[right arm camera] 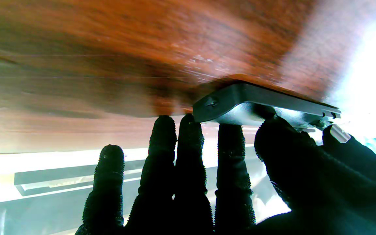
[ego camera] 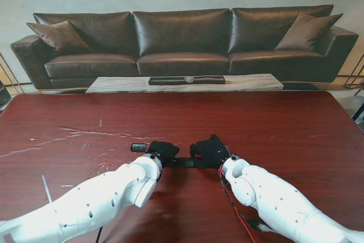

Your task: Install the batteries into the remote control and close the cover

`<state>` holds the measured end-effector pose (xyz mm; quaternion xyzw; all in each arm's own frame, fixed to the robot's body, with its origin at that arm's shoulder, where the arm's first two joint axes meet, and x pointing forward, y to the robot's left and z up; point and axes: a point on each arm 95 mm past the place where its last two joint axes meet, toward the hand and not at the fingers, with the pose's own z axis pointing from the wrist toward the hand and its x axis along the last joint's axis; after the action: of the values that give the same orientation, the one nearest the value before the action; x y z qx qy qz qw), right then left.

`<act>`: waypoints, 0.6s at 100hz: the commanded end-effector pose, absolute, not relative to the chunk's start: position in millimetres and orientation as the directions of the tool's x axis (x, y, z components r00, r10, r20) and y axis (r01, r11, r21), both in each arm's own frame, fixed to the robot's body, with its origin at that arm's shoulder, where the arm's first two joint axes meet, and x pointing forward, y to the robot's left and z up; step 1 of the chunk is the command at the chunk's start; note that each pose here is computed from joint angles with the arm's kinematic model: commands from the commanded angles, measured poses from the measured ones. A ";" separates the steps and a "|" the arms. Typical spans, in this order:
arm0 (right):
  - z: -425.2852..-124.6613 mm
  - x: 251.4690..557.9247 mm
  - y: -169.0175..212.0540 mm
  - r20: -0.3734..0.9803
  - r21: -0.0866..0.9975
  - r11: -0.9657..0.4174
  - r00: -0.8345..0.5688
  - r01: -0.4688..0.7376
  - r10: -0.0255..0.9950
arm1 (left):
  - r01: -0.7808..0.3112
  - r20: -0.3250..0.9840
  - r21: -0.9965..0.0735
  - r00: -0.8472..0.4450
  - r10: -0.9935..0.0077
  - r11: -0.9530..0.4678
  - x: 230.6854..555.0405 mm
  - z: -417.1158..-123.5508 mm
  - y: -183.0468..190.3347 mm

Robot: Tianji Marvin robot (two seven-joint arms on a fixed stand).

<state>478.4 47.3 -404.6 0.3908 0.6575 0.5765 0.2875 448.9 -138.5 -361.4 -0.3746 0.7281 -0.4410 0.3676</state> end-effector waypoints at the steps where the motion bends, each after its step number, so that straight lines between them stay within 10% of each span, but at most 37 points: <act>1: -423.4 466.0 43.8 0.072 0.971 0.062 -0.530 0.229 0.845 | -0.215 -0.200 -0.921 -0.451 -0.870 0.324 446.9 -359.9 -138.7; 60: -424.0 465.6 44.3 0.068 0.971 0.067 -0.531 0.231 0.845 | -0.174 -0.257 -0.927 -0.354 -0.899 0.333 440.8 -352.1 -114.3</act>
<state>478.6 47.7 -404.4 0.3902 0.6587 0.5754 0.2878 441.9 -119.1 -349.9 -0.3794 0.6996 -0.4411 0.4147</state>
